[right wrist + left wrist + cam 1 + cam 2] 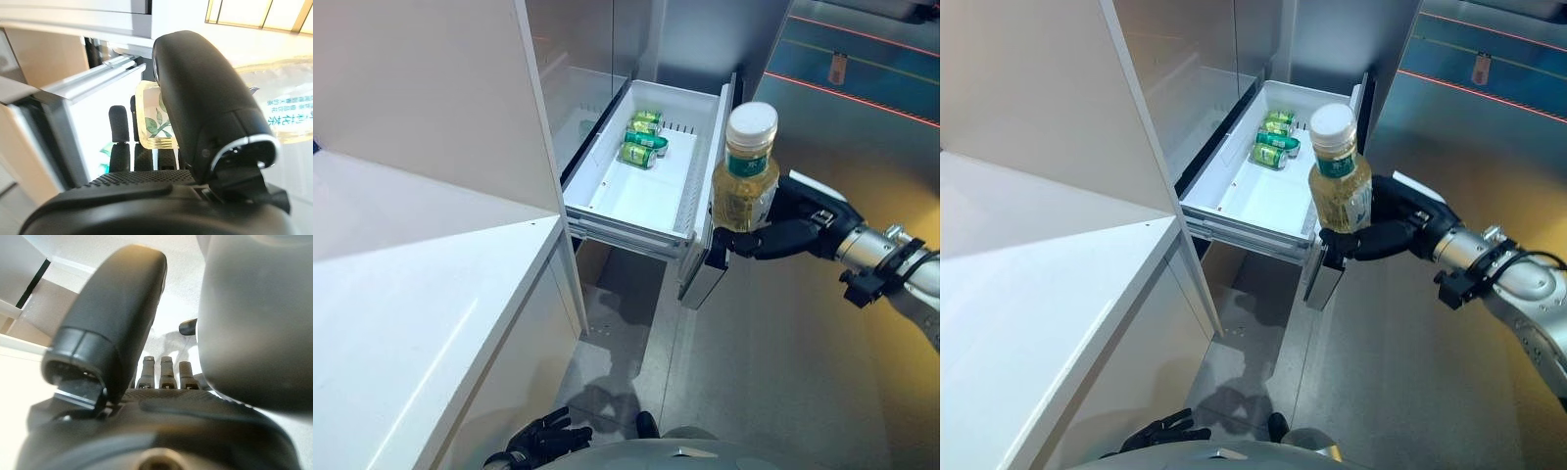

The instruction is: Put drinks into fridge and close the fridge

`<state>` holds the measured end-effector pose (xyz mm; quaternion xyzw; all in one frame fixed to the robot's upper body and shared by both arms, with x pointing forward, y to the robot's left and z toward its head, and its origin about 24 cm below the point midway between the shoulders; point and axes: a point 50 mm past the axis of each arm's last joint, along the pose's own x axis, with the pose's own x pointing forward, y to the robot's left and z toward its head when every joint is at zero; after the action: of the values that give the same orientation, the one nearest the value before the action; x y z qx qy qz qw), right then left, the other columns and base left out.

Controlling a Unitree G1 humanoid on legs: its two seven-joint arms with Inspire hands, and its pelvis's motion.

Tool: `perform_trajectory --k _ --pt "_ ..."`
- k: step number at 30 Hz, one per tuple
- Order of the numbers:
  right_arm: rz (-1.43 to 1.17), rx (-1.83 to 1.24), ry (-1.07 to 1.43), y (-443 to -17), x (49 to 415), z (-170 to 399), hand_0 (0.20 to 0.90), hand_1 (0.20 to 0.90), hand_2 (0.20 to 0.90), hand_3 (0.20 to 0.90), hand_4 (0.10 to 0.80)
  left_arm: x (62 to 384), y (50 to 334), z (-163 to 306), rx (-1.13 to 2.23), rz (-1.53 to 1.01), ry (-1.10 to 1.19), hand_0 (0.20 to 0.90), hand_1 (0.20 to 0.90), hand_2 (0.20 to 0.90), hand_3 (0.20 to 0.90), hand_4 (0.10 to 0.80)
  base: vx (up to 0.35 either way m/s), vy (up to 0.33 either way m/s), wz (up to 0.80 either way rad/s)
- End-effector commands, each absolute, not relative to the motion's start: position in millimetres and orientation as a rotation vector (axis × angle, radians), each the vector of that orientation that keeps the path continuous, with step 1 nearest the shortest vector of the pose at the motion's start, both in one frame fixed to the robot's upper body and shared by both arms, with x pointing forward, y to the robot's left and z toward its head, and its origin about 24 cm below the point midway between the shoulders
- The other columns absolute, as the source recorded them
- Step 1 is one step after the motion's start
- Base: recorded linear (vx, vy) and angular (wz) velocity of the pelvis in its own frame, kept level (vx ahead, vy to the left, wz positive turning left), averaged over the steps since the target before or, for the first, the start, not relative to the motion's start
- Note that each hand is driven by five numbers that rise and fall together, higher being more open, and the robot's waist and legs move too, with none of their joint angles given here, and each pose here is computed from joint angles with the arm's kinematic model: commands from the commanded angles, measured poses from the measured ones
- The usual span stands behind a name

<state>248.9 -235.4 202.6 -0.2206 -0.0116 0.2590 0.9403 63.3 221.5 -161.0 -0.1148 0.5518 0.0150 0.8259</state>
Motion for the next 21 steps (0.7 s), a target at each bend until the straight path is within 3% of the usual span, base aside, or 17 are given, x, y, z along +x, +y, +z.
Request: perform_trajectory --k 1,10,21 --pt "0.518 -0.508 -0.464 -219 253 297 0.3 0.3 0.3 0.2 0.1 22 242 -163 -0.179 0.014 1.338 0.9 0.9 0.9 0.9 0.8 0.074 0.001 0.01" --pt "0.447 -0.636 -0.328 -224 286 300 0.3 0.3 0.3 0.2 0.1 13 253 -161 -0.162 0.033 1.395 0.9 0.9 0.9 0.9 0.8 0.076 -0.015 0.03" --pt "0.243 -0.634 -0.005 -268 341 264 0.3 0.3 0.3 0.2 0.1 11 281 -153 -0.018 0.084 1.435 0.9 0.9 0.9 0.9 0.8 0.089 -0.048 0.13"
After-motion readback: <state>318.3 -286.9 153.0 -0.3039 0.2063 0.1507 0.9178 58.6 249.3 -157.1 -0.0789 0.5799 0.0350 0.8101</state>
